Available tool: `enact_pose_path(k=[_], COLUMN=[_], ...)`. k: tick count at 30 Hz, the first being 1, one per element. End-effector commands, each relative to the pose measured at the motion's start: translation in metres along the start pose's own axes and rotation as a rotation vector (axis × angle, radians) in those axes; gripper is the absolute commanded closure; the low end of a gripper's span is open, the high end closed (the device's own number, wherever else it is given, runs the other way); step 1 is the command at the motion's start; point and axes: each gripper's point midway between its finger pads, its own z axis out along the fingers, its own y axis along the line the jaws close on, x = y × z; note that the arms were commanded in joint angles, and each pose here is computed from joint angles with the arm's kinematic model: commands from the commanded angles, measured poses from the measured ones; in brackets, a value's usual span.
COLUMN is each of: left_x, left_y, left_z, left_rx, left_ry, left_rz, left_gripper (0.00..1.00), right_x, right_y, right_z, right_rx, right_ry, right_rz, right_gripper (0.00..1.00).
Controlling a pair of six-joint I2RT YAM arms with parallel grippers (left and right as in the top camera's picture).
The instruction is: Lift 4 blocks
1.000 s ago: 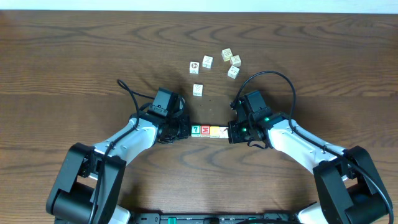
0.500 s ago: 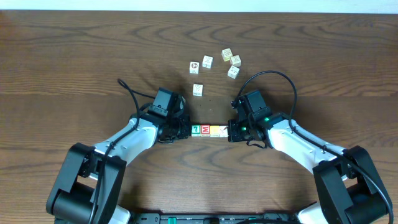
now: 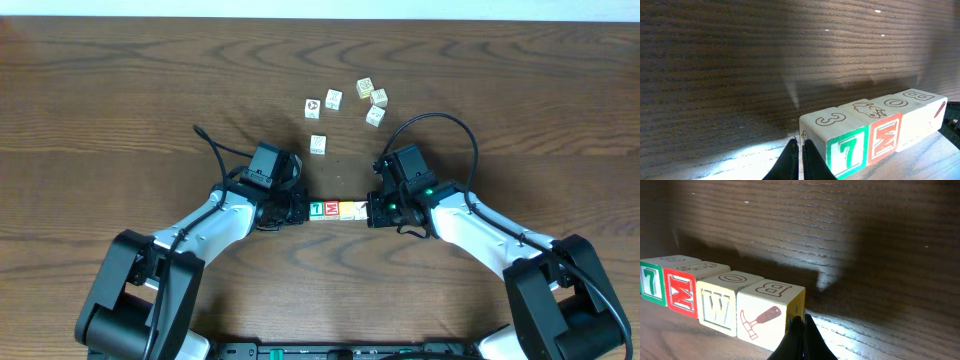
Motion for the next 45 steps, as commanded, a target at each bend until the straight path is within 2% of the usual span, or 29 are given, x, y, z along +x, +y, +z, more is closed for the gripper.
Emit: enact_pose_path(k=[1,45], left_x=[0.015,0.017], left_y=[-0.033,-0.037], left_z=[0.003,0.002], left_rx=[0.121,0.145], left_ry=[0.075,0.088], left_rz=[0.047,0.035], left_gripper=[0.93,0.93], right_x=[0.010,0.003], right_y=[0.040,0.059], right_z=[0.000,-0.012], right_rx=[-0.165,-0.197], right_ry=[0.057,0.026], right_rz=[-0.035,-0.053], right_gripper=[0.99,0.99])
